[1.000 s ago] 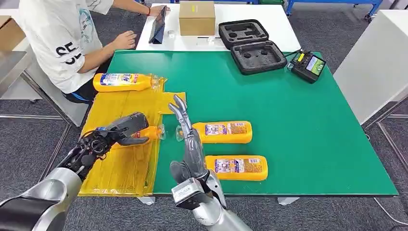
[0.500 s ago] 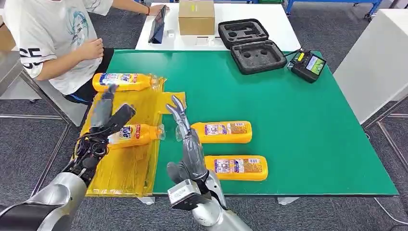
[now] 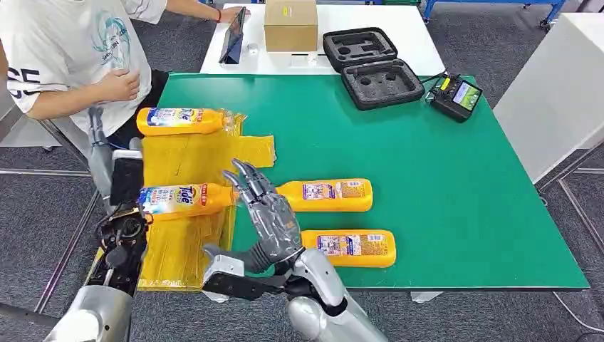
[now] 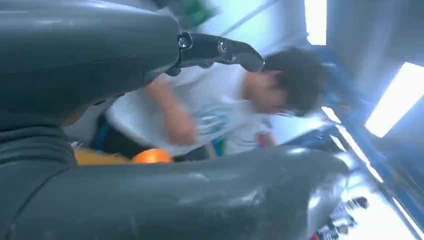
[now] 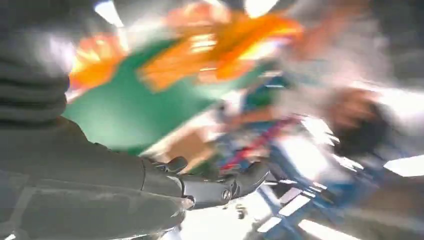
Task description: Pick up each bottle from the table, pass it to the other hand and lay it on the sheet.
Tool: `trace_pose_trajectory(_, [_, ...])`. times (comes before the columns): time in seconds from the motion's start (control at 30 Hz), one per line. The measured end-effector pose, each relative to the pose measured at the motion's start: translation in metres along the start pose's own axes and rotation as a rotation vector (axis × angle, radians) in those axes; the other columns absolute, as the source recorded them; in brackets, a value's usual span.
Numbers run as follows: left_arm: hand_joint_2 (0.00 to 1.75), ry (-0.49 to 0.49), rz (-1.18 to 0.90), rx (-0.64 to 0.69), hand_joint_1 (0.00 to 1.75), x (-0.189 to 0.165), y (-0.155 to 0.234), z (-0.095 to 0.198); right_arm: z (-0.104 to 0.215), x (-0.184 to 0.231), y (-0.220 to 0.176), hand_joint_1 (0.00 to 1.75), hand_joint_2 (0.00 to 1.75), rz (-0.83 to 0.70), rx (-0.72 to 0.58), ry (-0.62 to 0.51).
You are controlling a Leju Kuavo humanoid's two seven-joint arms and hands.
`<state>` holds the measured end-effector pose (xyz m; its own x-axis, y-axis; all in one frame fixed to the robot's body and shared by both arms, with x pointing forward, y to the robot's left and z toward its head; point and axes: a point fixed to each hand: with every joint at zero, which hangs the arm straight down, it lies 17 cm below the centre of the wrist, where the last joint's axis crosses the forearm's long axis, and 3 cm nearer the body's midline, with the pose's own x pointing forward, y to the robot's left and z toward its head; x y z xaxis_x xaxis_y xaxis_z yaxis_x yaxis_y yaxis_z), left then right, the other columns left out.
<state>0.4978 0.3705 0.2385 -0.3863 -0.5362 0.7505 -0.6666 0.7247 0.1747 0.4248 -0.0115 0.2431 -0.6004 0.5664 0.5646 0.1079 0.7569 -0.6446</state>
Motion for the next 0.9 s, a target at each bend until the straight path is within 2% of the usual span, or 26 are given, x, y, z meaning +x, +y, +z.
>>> trace_pose_trajectory(0.1, [0.0,0.039,0.014,0.032,0.0,-0.015,0.021,0.01,0.013,-0.042,0.017,0.0,1.75,0.173,0.148,0.108])
trace_pose_trajectory(0.13, [1.75,0.043,0.009,0.043,0.0,-0.017,0.028,0.012,0.02,-0.057,0.021,0.0,1.75,0.224,0.193,0.145])
trace_pose_trajectory(0.27, [1.75,0.048,-0.01,0.062,0.0,-0.023,0.048,0.023,0.041,-0.098,0.023,0.0,1.75,0.315,0.287,0.232])
trace_pose_trajectory(0.47, [1.75,0.04,-0.04,0.073,0.0,-0.025,0.069,0.036,0.059,-0.133,0.014,0.0,1.75,0.337,0.33,0.299])
trace_pose_trajectory(0.9, [1.75,0.038,-0.042,0.086,0.0,-0.024,0.083,0.045,0.089,-0.163,0.023,0.0,1.75,0.333,0.444,0.362])
